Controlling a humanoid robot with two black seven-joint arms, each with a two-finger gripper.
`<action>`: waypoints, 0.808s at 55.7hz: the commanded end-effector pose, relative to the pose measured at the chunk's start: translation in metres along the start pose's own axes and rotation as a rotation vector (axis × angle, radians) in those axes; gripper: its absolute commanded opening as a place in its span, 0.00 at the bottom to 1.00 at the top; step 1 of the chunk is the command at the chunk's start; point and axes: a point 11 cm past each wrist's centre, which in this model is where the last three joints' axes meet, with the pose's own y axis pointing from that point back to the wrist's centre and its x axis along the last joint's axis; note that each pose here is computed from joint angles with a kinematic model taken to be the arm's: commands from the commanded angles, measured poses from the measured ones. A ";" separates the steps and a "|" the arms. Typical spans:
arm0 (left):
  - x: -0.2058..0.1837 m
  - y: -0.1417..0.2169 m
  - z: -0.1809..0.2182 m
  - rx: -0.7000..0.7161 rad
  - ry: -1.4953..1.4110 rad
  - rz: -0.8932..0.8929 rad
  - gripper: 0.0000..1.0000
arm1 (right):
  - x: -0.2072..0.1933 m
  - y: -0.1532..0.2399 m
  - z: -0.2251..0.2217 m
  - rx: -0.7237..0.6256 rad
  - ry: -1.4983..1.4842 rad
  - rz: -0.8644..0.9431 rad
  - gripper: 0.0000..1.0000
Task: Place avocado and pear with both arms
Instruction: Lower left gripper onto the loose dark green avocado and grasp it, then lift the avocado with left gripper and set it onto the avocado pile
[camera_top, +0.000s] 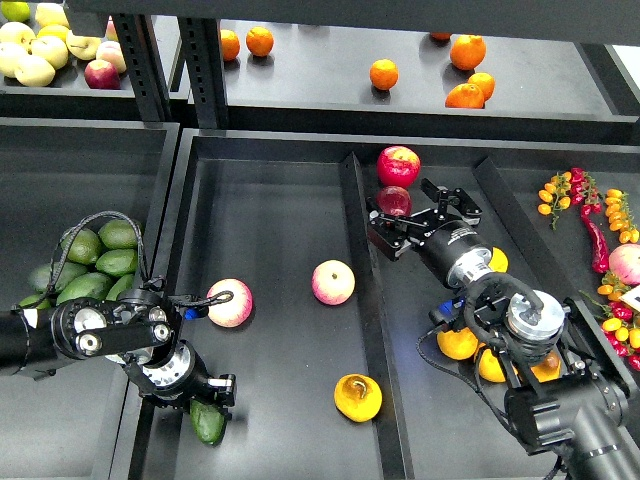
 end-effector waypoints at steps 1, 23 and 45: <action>0.001 -0.001 -0.001 -0.015 0.050 -0.013 0.16 | 0.002 0.001 0.000 0.000 -0.002 0.001 1.00; 0.063 0.069 0.046 -0.193 0.184 0.065 0.08 | 0.002 0.001 0.001 -0.001 -0.001 0.000 1.00; 0.127 0.146 -0.015 -0.274 0.416 0.229 0.09 | 0.003 0.001 0.003 -0.008 0.001 0.004 1.00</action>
